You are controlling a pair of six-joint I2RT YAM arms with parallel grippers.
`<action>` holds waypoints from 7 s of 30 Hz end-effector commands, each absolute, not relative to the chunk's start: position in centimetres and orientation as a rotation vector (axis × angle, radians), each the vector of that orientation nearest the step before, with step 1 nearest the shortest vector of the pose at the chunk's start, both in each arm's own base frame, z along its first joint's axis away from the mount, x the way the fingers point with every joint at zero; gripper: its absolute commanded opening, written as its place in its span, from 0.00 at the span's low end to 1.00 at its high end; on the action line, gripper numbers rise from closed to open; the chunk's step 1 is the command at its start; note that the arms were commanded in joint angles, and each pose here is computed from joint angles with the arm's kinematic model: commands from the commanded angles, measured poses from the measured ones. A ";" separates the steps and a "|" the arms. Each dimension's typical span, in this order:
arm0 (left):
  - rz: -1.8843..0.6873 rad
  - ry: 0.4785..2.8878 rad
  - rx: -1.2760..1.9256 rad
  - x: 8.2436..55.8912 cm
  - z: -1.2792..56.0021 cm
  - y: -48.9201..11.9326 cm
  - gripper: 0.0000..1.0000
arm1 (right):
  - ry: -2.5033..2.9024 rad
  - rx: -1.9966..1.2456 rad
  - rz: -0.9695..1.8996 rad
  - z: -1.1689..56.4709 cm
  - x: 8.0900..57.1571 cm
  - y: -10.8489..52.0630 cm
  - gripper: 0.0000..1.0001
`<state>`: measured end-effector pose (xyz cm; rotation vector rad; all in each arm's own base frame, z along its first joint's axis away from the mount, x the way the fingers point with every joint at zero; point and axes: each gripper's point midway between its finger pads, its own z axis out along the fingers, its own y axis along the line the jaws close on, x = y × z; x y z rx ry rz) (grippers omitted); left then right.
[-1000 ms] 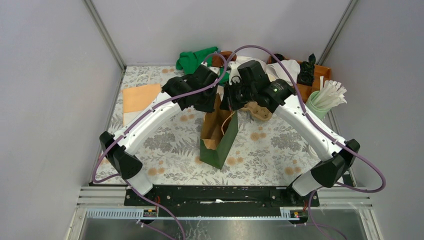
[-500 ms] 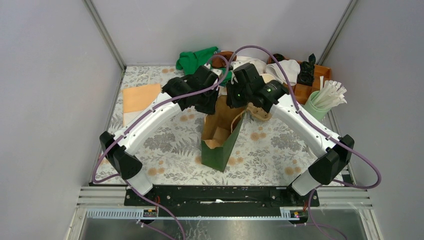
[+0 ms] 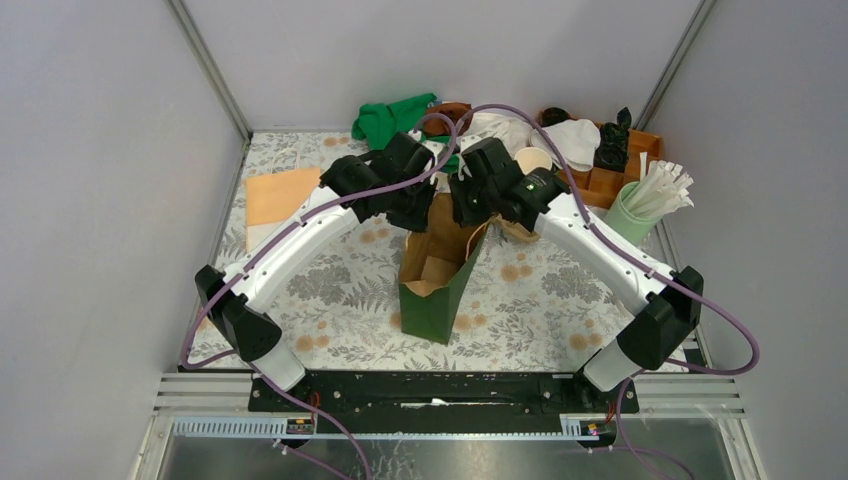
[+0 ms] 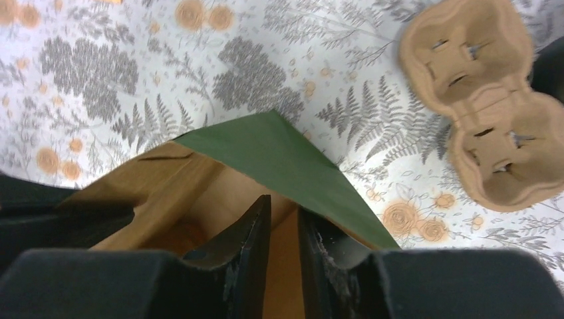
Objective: Pack the takeout coffee
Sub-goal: Open the takeout bag at the center of the board.
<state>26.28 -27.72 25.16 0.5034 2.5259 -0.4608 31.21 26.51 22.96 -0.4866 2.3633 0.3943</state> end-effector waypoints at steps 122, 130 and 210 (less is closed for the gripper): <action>-0.601 2.202 -0.729 29.4 28.4 -24.6 0.00 | 2.155 -0.556 0.268 27.2 26.3 33.5 0.00; -0.594 2.191 -0.727 28.9 28.6 -23.8 0.00 | 2.310 -0.523 0.347 23.9 26.6 32.0 0.00; -0.533 2.028 -0.340 28.7 32.0 -24.4 0.00 | 2.759 -0.635 0.707 24.4 19.1 30.8 0.00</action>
